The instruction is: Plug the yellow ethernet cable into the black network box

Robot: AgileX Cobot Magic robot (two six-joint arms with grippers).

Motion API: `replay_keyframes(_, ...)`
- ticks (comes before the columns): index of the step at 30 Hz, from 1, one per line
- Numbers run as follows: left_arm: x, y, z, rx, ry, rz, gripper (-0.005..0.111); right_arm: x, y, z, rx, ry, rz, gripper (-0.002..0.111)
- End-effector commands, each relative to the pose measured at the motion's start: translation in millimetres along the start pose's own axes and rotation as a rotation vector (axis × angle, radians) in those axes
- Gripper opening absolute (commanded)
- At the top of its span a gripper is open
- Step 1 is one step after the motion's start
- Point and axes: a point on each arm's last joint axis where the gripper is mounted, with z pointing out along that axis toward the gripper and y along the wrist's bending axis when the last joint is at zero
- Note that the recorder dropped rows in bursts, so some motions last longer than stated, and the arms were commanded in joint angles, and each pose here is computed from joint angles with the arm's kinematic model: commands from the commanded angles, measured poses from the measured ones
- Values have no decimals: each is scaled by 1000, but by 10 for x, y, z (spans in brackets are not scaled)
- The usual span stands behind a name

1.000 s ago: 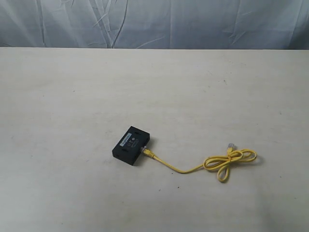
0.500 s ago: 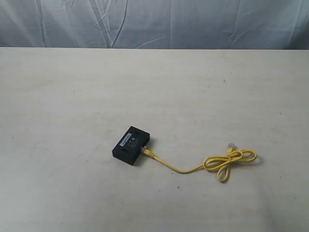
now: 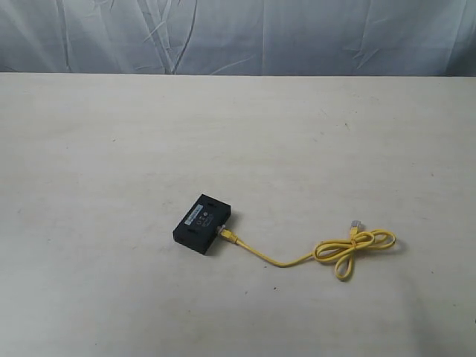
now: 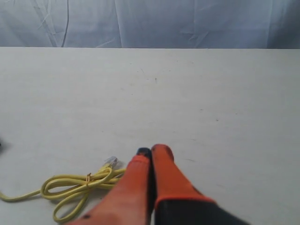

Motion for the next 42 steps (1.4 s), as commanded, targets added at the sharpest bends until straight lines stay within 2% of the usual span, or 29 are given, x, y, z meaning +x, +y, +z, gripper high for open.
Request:
replay_keyframes(1,1,1,-16,-7,-13,-3,0,-2,-14,1,25,-19,-3,0)
replay_keyframes(18,6,-1,-27,-9,-16,-1,0,-2,-13,1,23,-19,1,0)
replay_keyframes(24,-32,-41,-284,-26,-115,23,0,-2,-13,1,23,-19,1,0)
replay_keyframes(27,-27,-55,-432,-52,-163,74,0,-2,-13,1,23,-19,1,0)
replay_keyframes(32,236,-98,-632,-107,-219,142,0,-2,-13,1,23,-19,1,0)
replay_keyframes(35,505,-125,-678,-142,-250,136,0,-2,-13,1,23,-19,1,0)
replay_keyframes(42,1033,-155,-624,-215,-432,87,0,-1,-13,1,23,-17,0,0)
